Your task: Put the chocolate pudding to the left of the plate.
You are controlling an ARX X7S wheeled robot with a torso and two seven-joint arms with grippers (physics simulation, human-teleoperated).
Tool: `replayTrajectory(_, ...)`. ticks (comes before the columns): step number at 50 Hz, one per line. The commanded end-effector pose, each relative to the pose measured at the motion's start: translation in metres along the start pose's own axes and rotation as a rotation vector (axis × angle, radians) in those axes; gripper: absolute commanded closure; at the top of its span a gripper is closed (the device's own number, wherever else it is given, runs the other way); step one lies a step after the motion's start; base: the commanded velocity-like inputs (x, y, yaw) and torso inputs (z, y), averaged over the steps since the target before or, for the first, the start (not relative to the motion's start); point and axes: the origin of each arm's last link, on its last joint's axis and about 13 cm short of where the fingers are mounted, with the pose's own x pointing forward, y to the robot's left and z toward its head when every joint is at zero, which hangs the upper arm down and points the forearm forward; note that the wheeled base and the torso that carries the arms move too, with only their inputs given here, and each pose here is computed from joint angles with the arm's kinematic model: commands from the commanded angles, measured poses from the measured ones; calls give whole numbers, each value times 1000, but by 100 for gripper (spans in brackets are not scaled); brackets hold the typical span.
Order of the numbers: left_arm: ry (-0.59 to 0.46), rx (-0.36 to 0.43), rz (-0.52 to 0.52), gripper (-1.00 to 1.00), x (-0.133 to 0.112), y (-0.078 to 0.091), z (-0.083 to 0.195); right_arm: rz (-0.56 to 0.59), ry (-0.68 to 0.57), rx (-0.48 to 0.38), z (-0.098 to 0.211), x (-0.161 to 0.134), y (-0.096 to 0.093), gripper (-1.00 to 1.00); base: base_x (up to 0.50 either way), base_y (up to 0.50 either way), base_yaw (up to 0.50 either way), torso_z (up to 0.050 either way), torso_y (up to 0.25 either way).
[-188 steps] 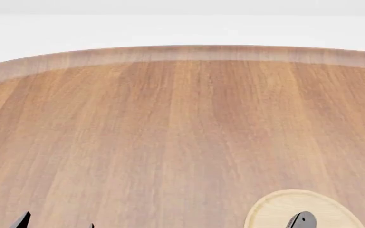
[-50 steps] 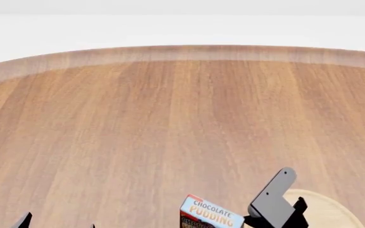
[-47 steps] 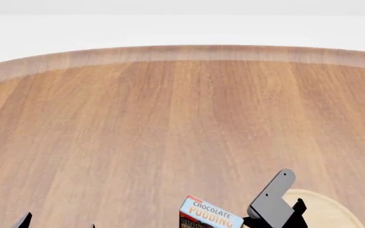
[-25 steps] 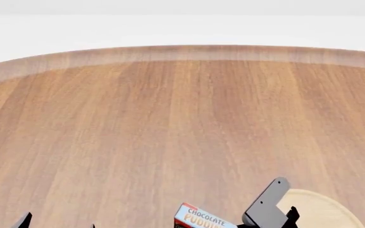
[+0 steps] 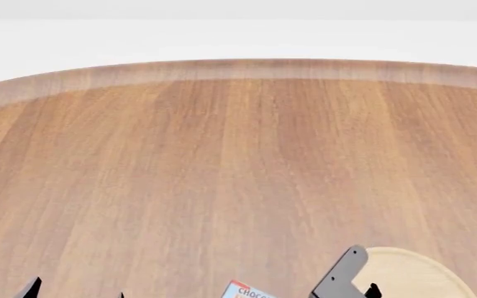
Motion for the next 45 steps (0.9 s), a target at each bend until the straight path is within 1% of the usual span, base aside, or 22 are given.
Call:
replayTrajectory(1, 0, -2, 0, -100, 0, 0, 0, 11, 8, -10, -7, 5, 2, 100, 0, 0, 0, 0, 0)
replayTrajectory(17, -1, -2, 1, -100, 0, 0, 0, 27, 40, 19, -31, 13, 10, 100, 0, 0, 0, 0, 0)
replayTrajectory(28, -1, -2, 0, -100, 0, 0, 0, 39, 55, 26, -41, 14, 14, 100, 1, 0, 2, 0, 0)
replayTrajectory(29, -1, -1, 1, -100, 0, 0, 0, 34, 56, 21, -42, 14, 14, -100, 0, 0, 3, 0, 0)
replayTrajectory(33, -2, -2, 1, -100, 0, 0, 0, 50, 54, 18, -43, 13, 16, -100, 0, 0, 0, 0, 0)
replayTrajectory(37, -2, -2, 1, -100, 0, 0, 1, 42, 45, 13, -43, 12, 16, -100, 0, 0, 0, 0, 0)
replayTrajectory(39, -2, -2, 3, -100, 0, 1, 1, -5, -6, 7, -38, 5, 19, -100, 0, 0, 0, 0, 0)
replayTrajectory(40, -3, -4, 4, -100, 0, 1, 0, -33, -44, 18, -35, 0, 21, -100, 0, 0, 0, 0, 0)
replayTrajectory(41, -2, -4, 4, -100, 0, 1, 0, -93, -50, 27, -33, -1, 21, -100, 0, 0, 0, 0, 0)
replayTrajectory(42, -1, -3, 2, -100, 0, 1, 0, -115, -58, 60, -33, -2, 20, -100, 0, 0, 0, 0, 0)
replayTrajectory(43, -1, -3, 1, -100, 0, 0, -1, -99, -90, 51, -32, -7, 26, -100, 0, 0, 0, 0, 0)
replayTrajectory(45, -2, -1, 1, -100, -1, 0, 0, -112, -118, 49, -30, -14, 34, -100, 0, 0, 0, 0, 0)
